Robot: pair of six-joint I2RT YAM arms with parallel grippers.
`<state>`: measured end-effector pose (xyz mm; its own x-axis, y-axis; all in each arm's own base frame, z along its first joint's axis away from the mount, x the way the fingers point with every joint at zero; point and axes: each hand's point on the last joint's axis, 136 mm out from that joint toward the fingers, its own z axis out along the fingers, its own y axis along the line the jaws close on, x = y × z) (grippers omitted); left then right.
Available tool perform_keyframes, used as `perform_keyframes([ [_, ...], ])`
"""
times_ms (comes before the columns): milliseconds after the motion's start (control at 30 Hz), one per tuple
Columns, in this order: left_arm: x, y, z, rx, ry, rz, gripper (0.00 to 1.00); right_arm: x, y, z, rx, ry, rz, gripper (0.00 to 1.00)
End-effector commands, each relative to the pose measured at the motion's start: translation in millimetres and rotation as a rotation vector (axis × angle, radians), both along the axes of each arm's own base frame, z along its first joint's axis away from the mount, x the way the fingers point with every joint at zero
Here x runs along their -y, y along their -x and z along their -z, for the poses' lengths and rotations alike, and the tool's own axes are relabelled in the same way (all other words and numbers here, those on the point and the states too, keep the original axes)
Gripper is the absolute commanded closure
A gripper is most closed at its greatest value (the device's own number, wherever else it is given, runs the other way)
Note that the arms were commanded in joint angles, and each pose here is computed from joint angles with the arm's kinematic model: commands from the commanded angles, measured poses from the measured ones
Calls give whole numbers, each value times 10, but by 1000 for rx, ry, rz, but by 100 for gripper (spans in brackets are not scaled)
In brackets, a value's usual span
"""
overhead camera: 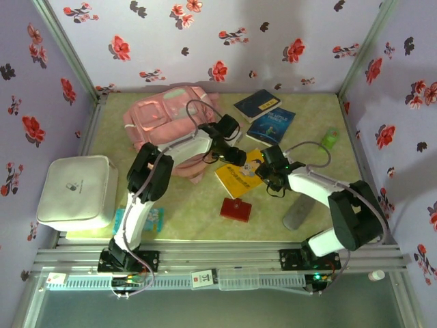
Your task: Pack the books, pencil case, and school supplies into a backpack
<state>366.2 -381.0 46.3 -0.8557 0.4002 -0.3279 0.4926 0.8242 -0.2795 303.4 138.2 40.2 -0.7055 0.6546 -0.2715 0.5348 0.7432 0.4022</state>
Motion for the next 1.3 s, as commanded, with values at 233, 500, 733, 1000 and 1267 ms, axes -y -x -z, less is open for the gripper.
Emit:
perform_keyframes([
  [233, -69, 132, 240, -29, -129, 35, 39, -10, -112, 153, -15, 5, -19, 59],
  [500, -175, 328, 203, -60, -140, 15, 44, -89, -532, 89, 31, 0, -128, 61],
  [733, -116, 498, 10, -56, -74, 27, 44, -192, -843, 60, 32, 15, -247, 62],
  [1000, -93, 423, 9, -74, -34, -80, 41, 60, -672, -130, 34, 81, -206, 50],
  [1267, -100, 405, 30, -96, -29, -111, 41, -104, -434, 95, -51, -3, -312, 59],
])
